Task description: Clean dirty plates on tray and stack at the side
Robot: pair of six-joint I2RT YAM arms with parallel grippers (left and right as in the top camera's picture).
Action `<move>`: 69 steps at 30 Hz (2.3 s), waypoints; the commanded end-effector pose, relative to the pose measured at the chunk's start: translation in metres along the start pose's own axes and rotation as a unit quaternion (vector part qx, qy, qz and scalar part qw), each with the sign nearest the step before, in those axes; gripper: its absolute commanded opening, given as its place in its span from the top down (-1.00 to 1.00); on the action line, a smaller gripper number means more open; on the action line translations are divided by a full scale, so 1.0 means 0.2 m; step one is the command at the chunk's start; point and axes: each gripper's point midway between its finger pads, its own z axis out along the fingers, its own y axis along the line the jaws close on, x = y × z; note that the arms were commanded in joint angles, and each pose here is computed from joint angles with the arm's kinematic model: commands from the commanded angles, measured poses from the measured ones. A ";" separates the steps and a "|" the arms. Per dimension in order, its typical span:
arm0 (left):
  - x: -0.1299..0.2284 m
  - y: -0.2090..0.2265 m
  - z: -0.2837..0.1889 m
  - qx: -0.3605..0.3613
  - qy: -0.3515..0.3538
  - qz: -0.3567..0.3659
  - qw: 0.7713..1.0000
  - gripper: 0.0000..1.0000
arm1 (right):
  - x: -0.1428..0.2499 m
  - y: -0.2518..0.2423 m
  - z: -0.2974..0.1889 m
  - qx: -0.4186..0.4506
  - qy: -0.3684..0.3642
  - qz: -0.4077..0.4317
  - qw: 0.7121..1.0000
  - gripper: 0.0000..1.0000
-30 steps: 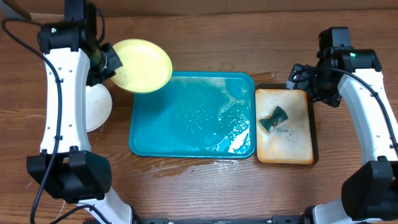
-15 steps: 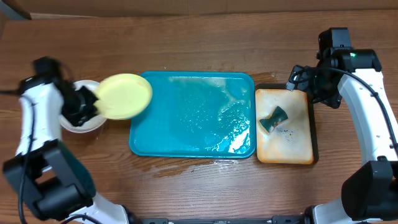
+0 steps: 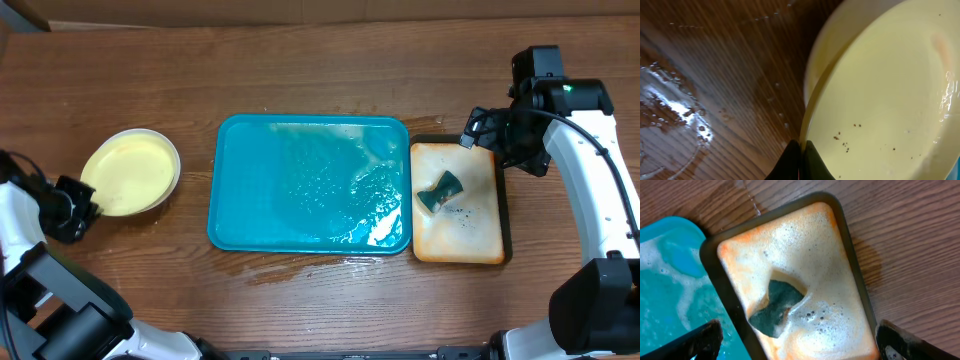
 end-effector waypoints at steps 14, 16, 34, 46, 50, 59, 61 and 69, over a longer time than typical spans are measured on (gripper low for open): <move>-0.06 -0.02 0.06 -0.003 -0.024 0.007 1.000 0.77 | -0.01 0.01 -0.08 -0.007 -0.018 -0.003 1.000 -1.00; -0.05 -0.04 0.06 0.001 -0.025 0.012 1.000 0.45 | -0.01 0.01 -0.08 -0.007 -0.018 -0.003 1.000 -1.00; 0.22 -0.56 0.07 0.060 0.000 0.167 0.984 -0.31 | -0.16 0.01 -0.36 0.002 -0.110 -0.042 0.993 -1.00; 0.44 -0.85 -0.36 0.027 -0.108 0.301 0.947 -0.29 | -0.17 0.02 -1.11 -0.075 -0.322 -0.055 0.942 -1.00; 0.54 -0.92 -0.51 0.055 -0.137 0.328 0.933 -0.33 | -0.07 -0.02 -1.27 -0.089 -0.359 -0.055 0.928 -1.00; 0.64 -0.90 -0.75 0.092 -0.170 0.339 0.921 -0.46 | 0.24 -0.15 -1.43 -0.094 -0.377 -0.053 0.920 -1.00; 0.66 -0.88 -0.78 0.092 -0.171 0.339 0.920 -0.47 | 0.28 -0.18 -1.44 -0.090 -0.379 -0.051 0.919 -1.00; 0.71 -0.81 -0.88 0.097 -0.177 0.338 0.919 -0.53 | 0.43 -0.27 -1.35 -0.058 -0.327 -0.051 0.942 -1.00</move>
